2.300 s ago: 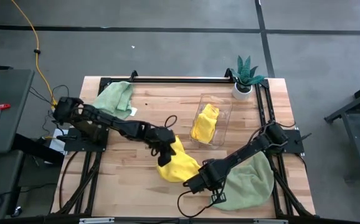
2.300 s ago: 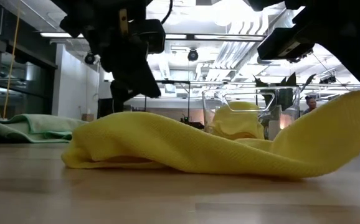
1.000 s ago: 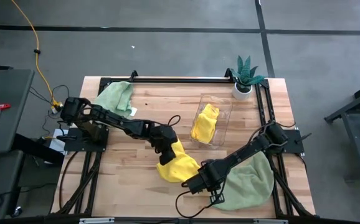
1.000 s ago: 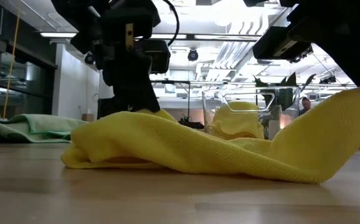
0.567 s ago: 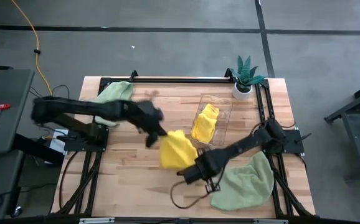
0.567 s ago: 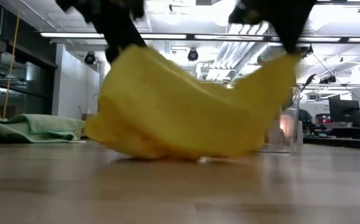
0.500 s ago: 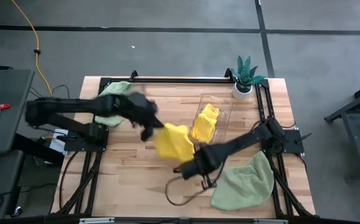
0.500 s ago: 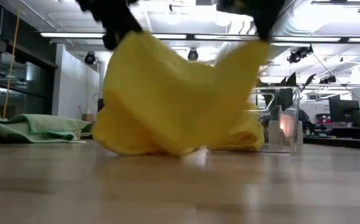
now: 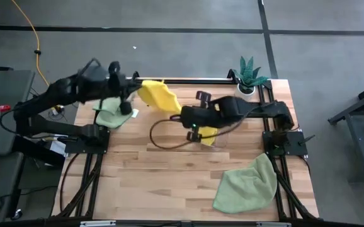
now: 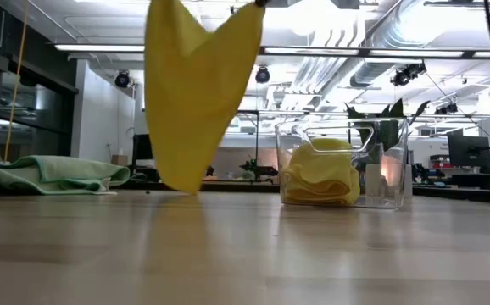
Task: Fold microfiber towels
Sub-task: Fold the yellow microfiber towel
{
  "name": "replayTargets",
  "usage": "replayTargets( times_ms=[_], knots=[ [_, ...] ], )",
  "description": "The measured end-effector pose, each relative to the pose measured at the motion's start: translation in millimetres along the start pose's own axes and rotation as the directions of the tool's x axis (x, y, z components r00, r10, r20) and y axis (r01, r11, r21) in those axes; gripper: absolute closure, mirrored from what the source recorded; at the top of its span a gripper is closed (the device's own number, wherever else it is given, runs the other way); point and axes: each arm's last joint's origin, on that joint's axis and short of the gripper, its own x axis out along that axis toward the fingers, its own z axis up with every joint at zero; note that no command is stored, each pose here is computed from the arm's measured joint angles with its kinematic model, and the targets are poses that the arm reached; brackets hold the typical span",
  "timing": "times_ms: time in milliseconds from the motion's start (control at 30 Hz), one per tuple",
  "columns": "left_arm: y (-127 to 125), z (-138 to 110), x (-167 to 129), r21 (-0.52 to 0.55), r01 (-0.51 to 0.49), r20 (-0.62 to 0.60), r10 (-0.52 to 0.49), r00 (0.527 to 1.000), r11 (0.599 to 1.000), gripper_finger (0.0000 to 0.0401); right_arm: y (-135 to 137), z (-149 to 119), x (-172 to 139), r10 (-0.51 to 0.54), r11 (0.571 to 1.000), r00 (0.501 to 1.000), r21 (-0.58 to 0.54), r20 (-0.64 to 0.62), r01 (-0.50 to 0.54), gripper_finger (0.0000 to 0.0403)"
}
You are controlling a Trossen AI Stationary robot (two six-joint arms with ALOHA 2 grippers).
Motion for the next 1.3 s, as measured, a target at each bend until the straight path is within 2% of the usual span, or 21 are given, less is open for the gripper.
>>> replayTargets(
  times_ms=[133, 233, 400, 533, 667, 833, 1000, 1133, 1300],
  knots=[
    [-29.6, -24.4, -3.1, 0.087, 0.02, -0.023, -0.018, 1.0, 0.996, 0.0401, 24.2, -9.3, 1.8, 0.02, 0.991, 0.999, -0.133, -0.029, -0.023, 0.0403],
    [-58.4, -52.1, 4.5, 0.087, 0.054, -0.042, -0.05, 0.998, 0.995, 0.0401, 49.5, -18.1, 17.6, 0.056, 0.979, 0.997, -0.196, -0.046, -0.064, 0.0403],
    [-117.8, -106.6, 27.8, -0.036, 0.217, -0.091, -0.22, 0.971, 0.975, 0.0401, 93.6, -46.3, 59.8, 0.21, 0.94, 0.97, -0.248, -0.125, -0.235, 0.0403],
    [-165.0, -151.5, 40.8, -0.166, 0.31, -0.14, -0.334, 0.932, 0.936, 0.0401, 122.3, -70.6, 83.2, 0.305, 0.892, 0.94, -0.301, -0.152, -0.338, 0.0403],
    [-204.6, -186.0, 46.0, -0.257, 0.371, -0.181, -0.422, 0.888, 0.892, 0.0401, 145.0, -89.4, 95.5, 0.417, 0.842, 0.895, -0.304, -0.155, -0.445, 0.0403],
    [-244.2, -214.3, 51.1, -0.345, 0.457, -0.277, -0.554, 0.785, 0.82, 0.0401, 164.4, -107.2, 103.4, 0.521, 0.78, 0.839, -0.31, -0.158, -0.543, 0.0403],
    [-273.0, -235.1, 56.5, -0.435, 0.509, -0.359, -0.661, 0.659, 0.743, 0.0394, 174.6, -116.6, 103.9, 0.537, 0.783, 0.829, -0.275, -0.156, -0.558, 0.0403],
    [-284.1, -245.5, 58.9, -0.499, 0.493, -0.392, -0.693, 0.605, 0.713, 0.0362, 178.9, -118.6, 102.6, 0.549, 0.797, 0.823, -0.206, -0.147, -0.569, 0.0397],
    [-282.4, -244.0, 53.1, -0.512, 0.517, -0.419, -0.725, 0.547, 0.686, 0.0297, 184.8, -120.7, 98.0, 0.592, 0.765, 0.789, -0.193, -0.163, -0.614, 0.0348]
  ],
)
